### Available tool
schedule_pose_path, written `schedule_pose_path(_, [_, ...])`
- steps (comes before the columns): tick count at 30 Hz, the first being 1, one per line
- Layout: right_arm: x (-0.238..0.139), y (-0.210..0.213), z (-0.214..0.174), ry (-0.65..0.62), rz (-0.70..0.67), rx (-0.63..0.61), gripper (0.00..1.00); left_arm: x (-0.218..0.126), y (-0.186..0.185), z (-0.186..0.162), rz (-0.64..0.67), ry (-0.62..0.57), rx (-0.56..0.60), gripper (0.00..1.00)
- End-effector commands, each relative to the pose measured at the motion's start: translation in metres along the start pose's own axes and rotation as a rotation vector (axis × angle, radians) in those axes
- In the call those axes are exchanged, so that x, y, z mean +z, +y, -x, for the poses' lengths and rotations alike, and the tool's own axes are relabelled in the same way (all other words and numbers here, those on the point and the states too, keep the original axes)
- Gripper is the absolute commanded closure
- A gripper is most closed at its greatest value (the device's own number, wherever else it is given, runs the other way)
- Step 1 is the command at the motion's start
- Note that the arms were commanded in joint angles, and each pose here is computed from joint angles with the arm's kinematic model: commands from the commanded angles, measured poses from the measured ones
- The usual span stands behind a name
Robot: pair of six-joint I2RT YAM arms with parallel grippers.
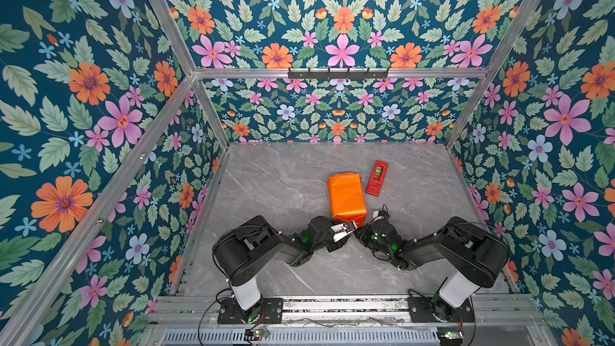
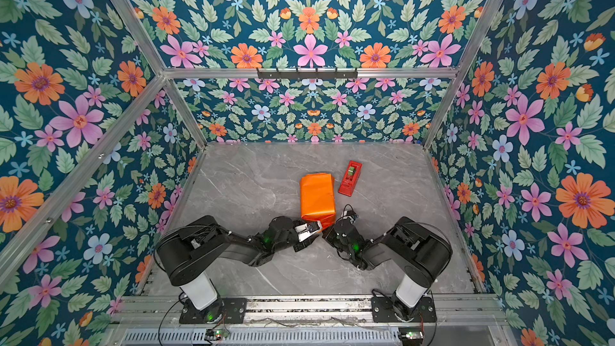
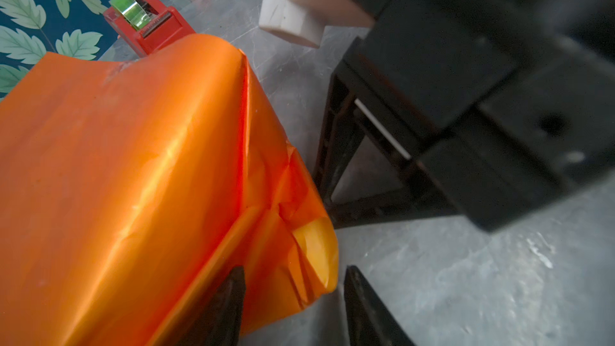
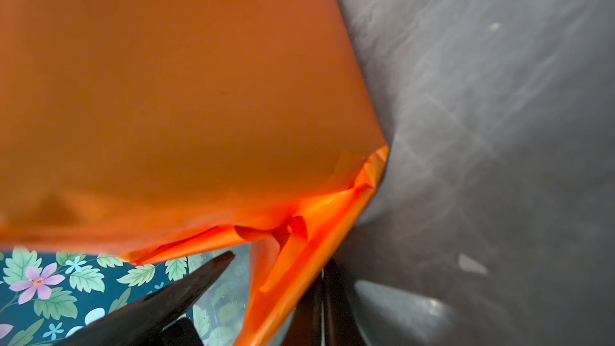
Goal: Wrap the gift box in paper
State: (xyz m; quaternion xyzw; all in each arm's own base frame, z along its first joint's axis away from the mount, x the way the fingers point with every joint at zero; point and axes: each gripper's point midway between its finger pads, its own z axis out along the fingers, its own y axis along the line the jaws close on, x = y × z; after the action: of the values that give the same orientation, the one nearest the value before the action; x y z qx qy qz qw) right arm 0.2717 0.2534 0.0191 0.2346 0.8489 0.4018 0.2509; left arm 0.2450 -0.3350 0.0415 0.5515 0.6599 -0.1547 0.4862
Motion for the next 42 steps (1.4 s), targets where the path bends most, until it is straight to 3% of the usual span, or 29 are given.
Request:
schedule_pose_path(1, [-0.001,-0.005,0.001,-0.011,-0.02,0.0,0.93,0.001,0.005,0.006,0.011,-0.033,0.057,0.51])
schedule_pose_path(11, [0.0,-0.006,0.002,-0.011,-0.024,0.004,0.93,0.012,0.002,0.003,-0.016,-0.037,0.083,0.62])
schedule_pose_path(26, [-0.007,-0.002,0.005,-0.025,-0.017,-0.001,0.91,0.014,0.006,0.003,-0.006,-0.022,0.111,0.96])
schedule_pose_path(28, [-0.011,-0.005,0.006,-0.031,-0.031,-0.008,0.89,0.012,0.007,0.006,0.0,-0.034,0.111,1.0])
schedule_pose_path(35, [-0.045,-0.02,0.01,-0.036,-0.126,-0.095,0.79,0.007,0.006,0.013,-0.011,-0.052,0.099,1.0])
schedule_pose_path(42, [-0.085,0.0,0.029,-0.056,-0.131,-0.215,0.6,0.005,-0.003,0.019,-0.061,-0.04,0.078,1.0])
